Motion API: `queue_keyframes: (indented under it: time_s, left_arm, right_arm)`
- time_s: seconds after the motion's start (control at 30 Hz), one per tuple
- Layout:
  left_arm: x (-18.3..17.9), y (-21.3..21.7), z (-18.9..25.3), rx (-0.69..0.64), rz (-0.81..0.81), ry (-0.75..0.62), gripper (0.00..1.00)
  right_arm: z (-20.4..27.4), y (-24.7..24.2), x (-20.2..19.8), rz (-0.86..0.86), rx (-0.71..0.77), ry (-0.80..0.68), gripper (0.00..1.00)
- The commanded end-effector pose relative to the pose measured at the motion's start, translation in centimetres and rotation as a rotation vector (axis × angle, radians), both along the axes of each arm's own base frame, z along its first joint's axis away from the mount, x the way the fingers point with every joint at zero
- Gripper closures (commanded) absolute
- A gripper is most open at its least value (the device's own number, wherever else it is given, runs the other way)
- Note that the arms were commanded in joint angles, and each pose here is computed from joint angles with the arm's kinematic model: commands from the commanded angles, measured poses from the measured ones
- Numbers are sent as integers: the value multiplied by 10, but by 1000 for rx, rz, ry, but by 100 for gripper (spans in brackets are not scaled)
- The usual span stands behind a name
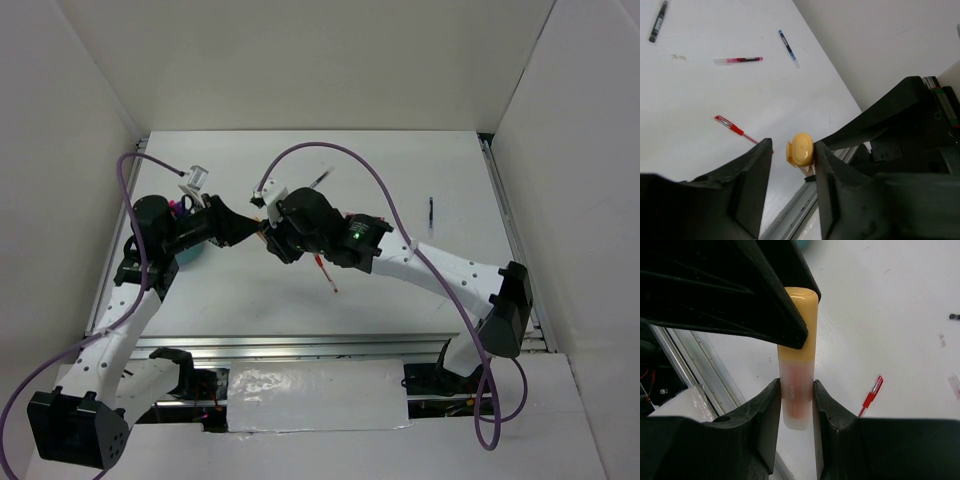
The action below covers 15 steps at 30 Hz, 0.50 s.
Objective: Sort the stationery into containers
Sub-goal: Place the pen in the storage box.
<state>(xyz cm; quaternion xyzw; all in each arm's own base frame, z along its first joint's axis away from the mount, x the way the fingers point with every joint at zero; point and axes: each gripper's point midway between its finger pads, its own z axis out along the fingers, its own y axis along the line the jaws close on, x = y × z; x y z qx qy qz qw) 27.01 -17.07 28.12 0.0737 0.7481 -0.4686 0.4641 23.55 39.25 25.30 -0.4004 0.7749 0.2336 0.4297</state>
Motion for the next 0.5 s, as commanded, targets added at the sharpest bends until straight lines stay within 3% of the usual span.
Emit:
queue_keyframes:
  time_s: [0.0,0.17,0.27,0.3,0.33,0.4,0.47]
  left_arm:
    - [1,-4,16,-45,-20,-48,52]
    - [3,-4,15,-57,-20,-38,85]
    - [4,1,14,-31,7,-35,99]
    - [4,5,12,-20,22,-23,100]
    - [8,13,14,-6,50,-40,100]
    - [15,32,13,19,118,-43,100]
    - [23,52,13,63,199,-39,100]
  right_arm:
    - [35,15,2,21,92,-50,100]
    - [35,16,4,18,91,-49,100]
    - [34,14,7,5,81,-45,68]
    - [33,14,3,28,84,-23,42]
    - [35,8,6,39,99,-4,31]
    - [35,5,1,100,141,75,13]
    - [38,-11,21,74,170,119,6]
